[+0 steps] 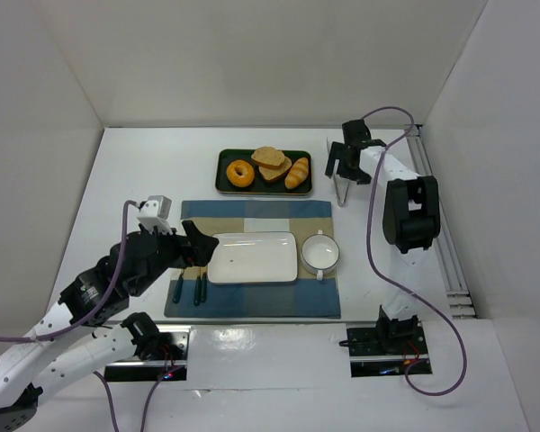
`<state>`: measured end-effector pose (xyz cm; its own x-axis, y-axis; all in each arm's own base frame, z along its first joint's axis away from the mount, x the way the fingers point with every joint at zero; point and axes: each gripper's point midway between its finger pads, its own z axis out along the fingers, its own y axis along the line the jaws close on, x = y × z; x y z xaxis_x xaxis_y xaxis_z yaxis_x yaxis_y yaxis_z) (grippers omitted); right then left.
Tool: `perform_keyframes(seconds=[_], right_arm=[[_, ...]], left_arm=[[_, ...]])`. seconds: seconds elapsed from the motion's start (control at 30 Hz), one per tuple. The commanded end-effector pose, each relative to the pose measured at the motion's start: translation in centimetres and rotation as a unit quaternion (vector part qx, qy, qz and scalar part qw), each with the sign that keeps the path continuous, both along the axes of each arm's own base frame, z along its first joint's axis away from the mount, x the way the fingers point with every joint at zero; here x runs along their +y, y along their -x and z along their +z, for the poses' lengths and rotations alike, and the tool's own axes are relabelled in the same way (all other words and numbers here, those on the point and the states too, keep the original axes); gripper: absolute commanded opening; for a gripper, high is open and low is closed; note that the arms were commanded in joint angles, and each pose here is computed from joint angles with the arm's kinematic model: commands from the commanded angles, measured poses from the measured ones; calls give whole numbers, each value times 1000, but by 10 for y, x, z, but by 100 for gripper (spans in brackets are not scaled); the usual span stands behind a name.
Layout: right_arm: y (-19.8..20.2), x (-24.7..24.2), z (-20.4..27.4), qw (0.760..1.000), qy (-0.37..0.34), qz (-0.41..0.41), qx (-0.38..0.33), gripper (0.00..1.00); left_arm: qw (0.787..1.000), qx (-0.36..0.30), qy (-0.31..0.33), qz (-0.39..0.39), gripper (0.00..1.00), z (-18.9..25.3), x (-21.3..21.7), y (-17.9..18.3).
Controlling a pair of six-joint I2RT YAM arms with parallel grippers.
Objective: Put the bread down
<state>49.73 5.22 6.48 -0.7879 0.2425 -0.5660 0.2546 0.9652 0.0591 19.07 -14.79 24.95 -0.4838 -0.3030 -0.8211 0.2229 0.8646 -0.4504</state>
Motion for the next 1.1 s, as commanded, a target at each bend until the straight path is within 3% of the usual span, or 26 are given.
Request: perform_keyframes(seconds=[0.0, 0.77, 1.07], right_arm=[[-6, 9, -1, 1000, -25, 10, 2, 96], [-24, 2, -59, 999, -21, 0, 49, 92], [-22, 3, -68, 998, -35, 9, 55, 78]], left_arm=[[1000, -13, 5, 3, 100, 8, -1, -3], [1000, -13, -4, 6, 100, 6, -2, -7], [1000, -15, -8, 4, 100, 6, -1, -7]])
